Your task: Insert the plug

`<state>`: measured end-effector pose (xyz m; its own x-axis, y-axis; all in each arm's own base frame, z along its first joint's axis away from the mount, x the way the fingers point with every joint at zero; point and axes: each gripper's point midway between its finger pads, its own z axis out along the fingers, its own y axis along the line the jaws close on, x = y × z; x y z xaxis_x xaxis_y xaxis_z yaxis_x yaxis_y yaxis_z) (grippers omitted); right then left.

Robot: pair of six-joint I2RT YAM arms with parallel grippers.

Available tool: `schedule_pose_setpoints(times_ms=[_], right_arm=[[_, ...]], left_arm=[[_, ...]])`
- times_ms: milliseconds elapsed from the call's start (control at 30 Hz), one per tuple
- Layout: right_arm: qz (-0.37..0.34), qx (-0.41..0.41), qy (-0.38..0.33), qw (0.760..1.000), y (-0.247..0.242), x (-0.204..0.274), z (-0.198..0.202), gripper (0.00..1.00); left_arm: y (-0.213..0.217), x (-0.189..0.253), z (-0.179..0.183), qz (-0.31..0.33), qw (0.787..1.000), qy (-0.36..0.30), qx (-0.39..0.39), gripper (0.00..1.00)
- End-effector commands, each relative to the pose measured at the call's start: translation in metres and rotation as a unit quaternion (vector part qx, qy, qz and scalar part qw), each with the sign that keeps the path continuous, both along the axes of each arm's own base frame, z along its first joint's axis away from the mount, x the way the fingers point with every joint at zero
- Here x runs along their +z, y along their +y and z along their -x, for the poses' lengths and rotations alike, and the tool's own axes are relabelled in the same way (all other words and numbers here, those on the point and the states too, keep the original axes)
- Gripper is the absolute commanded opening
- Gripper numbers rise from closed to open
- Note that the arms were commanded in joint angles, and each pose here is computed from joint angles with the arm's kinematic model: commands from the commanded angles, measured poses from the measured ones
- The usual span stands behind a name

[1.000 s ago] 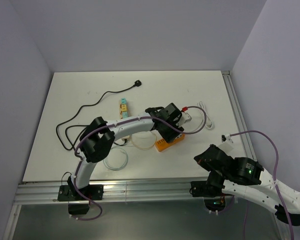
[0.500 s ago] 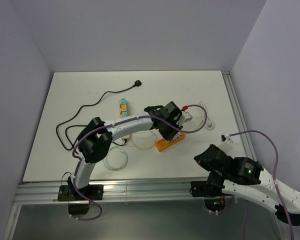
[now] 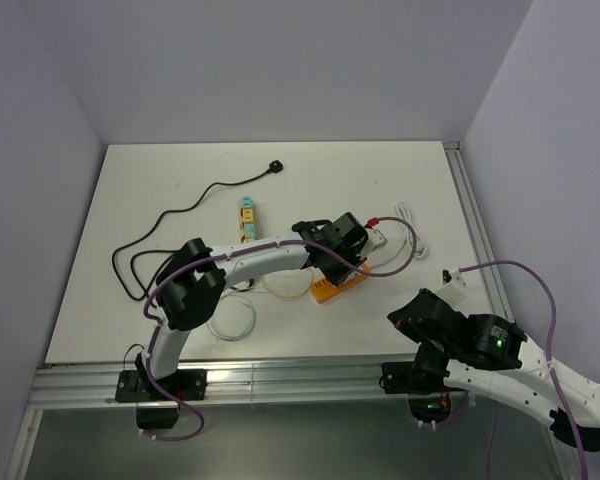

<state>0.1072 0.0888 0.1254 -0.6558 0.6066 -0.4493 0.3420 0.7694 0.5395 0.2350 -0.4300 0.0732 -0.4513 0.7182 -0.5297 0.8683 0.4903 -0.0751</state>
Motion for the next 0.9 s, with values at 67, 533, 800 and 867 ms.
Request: schedule_pose_setpoints(times_ms=[67, 533, 800, 867], right_arm=[[-0.013, -0.003, -0.014, 1.0, 0.005, 0.008, -0.006, 0.0], [-0.03, 0.046, -0.035, 0.998, 0.022, 0.016, -0.007, 0.02], [-0.032, 0.056, -0.035, 0.997, 0.023, 0.015, -0.004, 0.11], [-0.037, 0.061, -0.04, 0.997, 0.025, 0.016, -0.005, 0.15]], left_arm=[[0.006, -0.016, 0.008, -0.024, 1.0, -0.004, 0.011, 0.0], [0.01, -0.014, 0.006, -0.023, 0.999, -0.023, 0.027, 0.5], [0.009, 0.028, -0.007, 0.031, 0.996, -0.065, 0.06, 0.67], [0.007, 0.041, -0.009, 0.053, 0.993, -0.074, 0.069, 0.68]])
